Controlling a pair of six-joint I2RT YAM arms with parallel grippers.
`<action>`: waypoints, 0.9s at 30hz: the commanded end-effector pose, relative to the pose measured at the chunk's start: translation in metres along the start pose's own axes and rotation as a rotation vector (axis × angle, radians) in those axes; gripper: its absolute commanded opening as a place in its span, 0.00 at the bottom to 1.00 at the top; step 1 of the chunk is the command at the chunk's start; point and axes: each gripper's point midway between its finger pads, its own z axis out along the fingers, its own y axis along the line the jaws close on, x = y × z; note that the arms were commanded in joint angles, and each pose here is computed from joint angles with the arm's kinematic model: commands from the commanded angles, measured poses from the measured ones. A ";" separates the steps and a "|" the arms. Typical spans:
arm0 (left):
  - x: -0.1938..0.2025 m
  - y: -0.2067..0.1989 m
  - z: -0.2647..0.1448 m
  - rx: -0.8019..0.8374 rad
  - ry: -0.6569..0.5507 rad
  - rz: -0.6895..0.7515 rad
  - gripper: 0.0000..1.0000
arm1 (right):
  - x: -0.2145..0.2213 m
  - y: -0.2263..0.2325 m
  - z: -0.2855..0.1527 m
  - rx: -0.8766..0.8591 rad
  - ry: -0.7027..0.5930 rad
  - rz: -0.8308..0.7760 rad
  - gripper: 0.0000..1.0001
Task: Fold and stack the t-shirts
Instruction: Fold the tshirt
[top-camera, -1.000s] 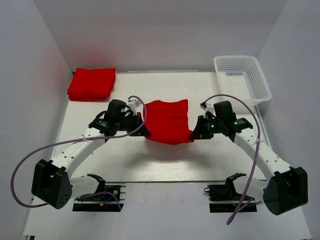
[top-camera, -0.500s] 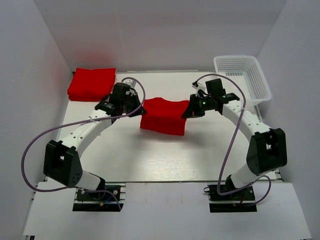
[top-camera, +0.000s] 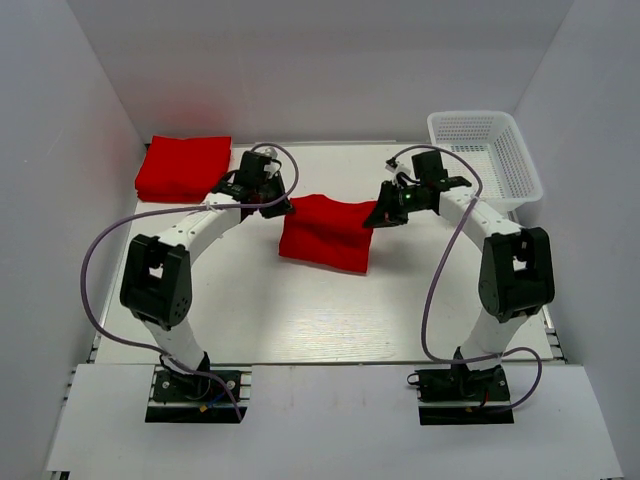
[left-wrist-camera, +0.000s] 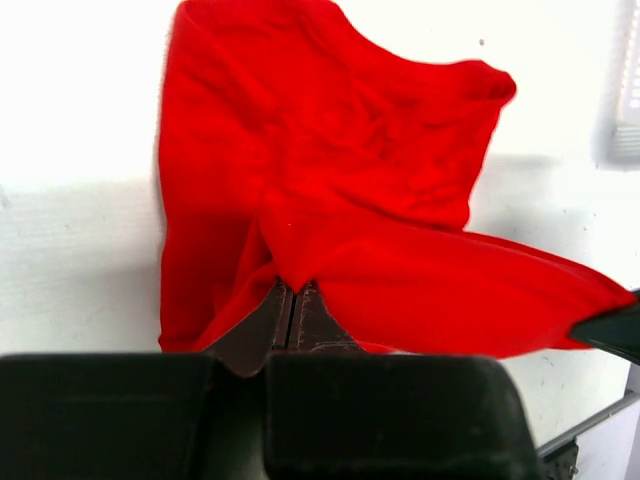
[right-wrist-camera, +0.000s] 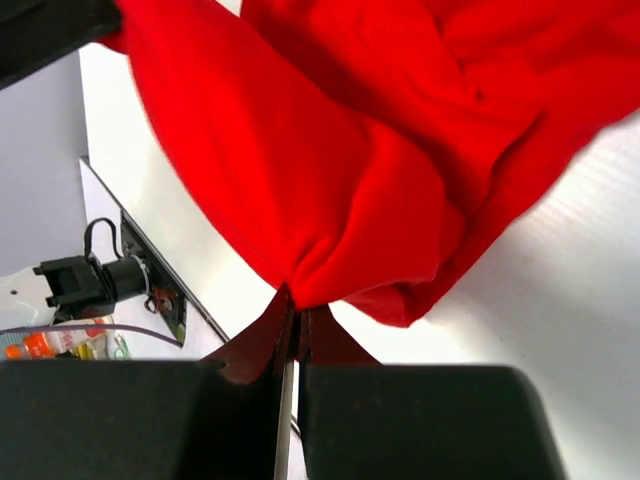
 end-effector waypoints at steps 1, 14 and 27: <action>-0.029 -0.005 0.000 0.027 -0.068 0.016 0.00 | -0.026 0.004 -0.005 -0.042 -0.054 -0.026 0.00; -0.049 -0.007 0.053 0.125 -0.049 -0.008 0.00 | -0.066 -0.036 0.019 0.011 -0.137 0.022 0.00; -0.154 -0.003 0.077 0.160 -0.265 -0.022 1.00 | -0.194 -0.045 0.011 0.000 -0.392 0.025 0.90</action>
